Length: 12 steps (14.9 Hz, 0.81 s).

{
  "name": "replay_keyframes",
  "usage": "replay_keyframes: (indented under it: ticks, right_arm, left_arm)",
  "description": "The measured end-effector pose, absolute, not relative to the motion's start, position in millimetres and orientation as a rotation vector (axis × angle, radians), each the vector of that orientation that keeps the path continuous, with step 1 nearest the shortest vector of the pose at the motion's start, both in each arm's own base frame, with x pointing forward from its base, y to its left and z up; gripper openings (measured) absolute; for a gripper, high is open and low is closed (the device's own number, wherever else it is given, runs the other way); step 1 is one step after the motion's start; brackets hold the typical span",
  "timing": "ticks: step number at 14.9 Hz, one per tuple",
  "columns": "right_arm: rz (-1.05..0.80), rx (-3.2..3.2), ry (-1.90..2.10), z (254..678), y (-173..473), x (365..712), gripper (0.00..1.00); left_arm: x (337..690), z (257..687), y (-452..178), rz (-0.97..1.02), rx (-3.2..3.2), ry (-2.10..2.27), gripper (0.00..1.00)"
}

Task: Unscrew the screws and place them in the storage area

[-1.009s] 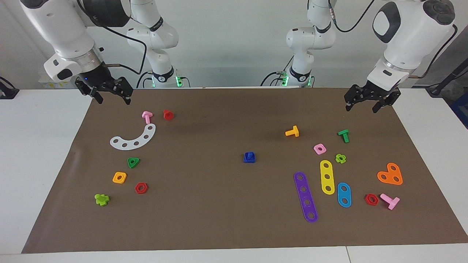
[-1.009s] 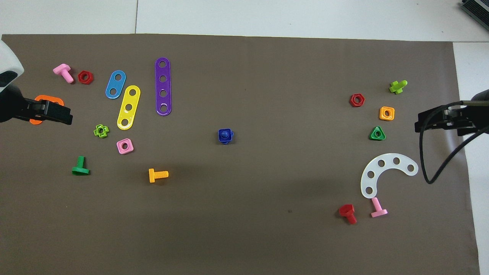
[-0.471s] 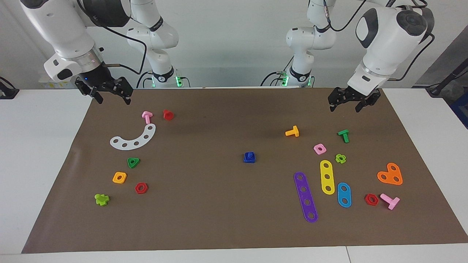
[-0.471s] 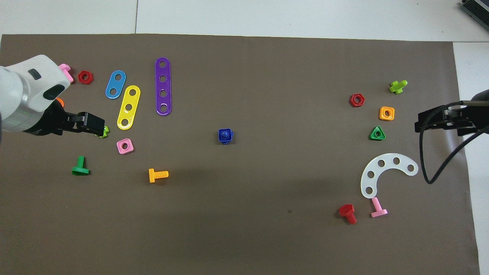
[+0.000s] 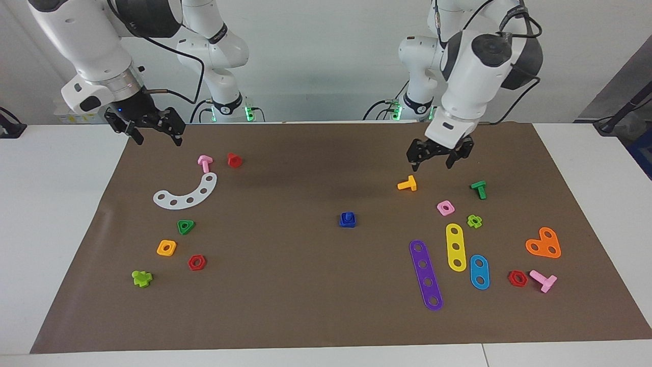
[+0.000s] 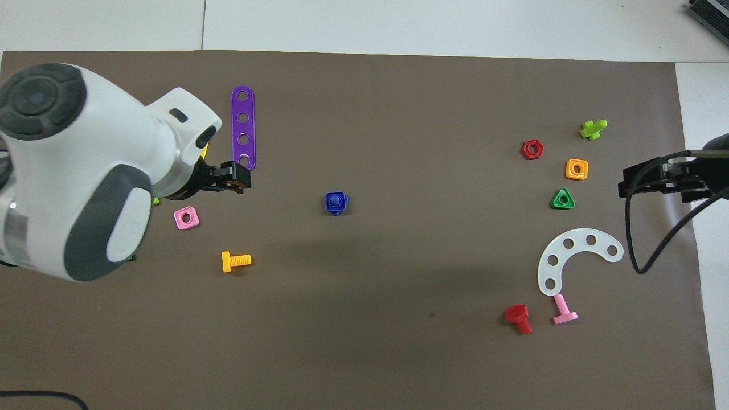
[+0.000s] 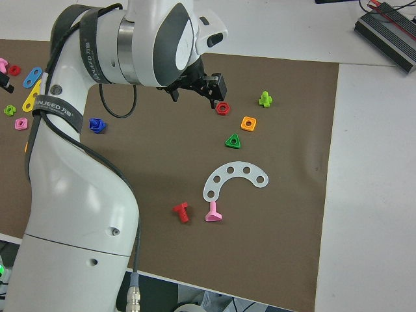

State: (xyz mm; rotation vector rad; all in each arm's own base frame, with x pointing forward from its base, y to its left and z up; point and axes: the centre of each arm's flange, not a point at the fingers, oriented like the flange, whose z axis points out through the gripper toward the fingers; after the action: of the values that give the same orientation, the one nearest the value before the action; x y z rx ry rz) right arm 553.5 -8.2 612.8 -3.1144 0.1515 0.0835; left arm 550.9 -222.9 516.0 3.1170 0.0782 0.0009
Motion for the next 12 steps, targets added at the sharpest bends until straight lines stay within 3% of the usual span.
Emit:
replay_keyframes:
  ticks: [3,12]
  right_arm:
    - [0.083,-3.114,0.152,613,-8,553,1.0]
    - [0.083,-3.114,0.151,613,-8,553,1.0]
  left_arm:
    - [546,482,-281,0.058,3.091,0.166,0.99]
    - [549,369,-366,0.127,3.054,0.146,0.97]
